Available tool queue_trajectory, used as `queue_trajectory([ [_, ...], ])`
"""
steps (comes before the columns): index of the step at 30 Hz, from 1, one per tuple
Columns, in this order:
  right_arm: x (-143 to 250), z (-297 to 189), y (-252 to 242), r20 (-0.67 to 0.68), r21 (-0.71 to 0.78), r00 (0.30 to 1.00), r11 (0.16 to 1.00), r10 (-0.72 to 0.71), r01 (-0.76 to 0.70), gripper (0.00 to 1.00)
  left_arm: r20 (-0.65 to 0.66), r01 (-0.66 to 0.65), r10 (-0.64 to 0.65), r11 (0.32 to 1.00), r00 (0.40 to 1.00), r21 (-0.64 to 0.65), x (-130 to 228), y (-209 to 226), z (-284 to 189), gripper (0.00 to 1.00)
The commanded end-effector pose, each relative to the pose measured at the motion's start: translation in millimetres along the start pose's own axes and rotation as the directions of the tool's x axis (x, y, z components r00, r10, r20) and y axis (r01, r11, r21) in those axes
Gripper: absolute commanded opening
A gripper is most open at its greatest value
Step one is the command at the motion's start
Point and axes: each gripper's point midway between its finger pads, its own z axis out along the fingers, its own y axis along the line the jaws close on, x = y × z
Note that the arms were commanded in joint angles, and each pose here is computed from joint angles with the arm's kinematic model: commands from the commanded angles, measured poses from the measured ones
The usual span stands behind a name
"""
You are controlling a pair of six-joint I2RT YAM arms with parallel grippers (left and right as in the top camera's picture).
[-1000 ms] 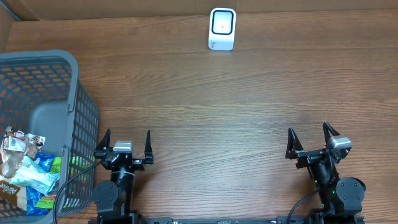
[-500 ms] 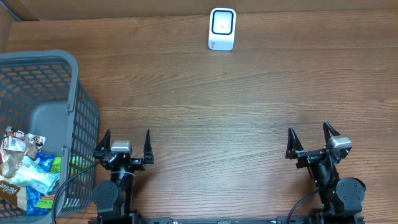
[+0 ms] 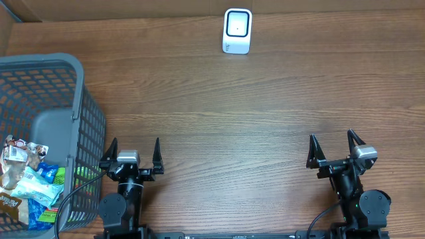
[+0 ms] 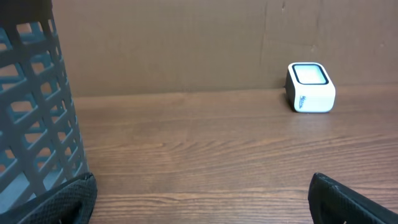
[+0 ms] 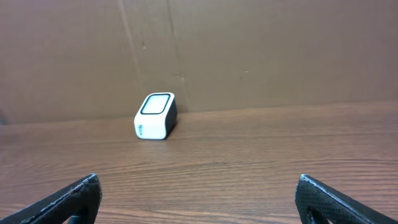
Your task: Scan the item barcode
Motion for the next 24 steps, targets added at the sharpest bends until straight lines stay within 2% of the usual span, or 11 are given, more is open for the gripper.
queue_trajectory([
  [1,-30.5,-4.8,-2.1,0.075,0.033,0.997,0.999,-0.010,0.007,1.00,0.020,0.007,-0.007,1.000,1.000,0.007,-7.2,-1.7,-1.5,1.00],
  [11,-58.1,-11.2,2.8,0.123,0.026,0.992,1.000,-0.015,0.012,1.00,0.077,-0.001,0.001,1.000,0.997,0.005,-50.3,-1.3,-9.8,1.00],
  [18,-93.7,-12.9,8.5,0.148,0.022,0.989,1.000,-0.018,0.015,1.00,0.031,-0.003,0.003,1.000,1.000,0.006,-95.5,0.6,-5.4,1.00],
  [24,-132.6,-7.5,13.7,0.137,0.023,0.990,1.000,-0.018,0.015,1.00,-0.067,0.010,-0.010,1.000,0.998,0.009,-132.3,3.8,12.3,1.00],
])
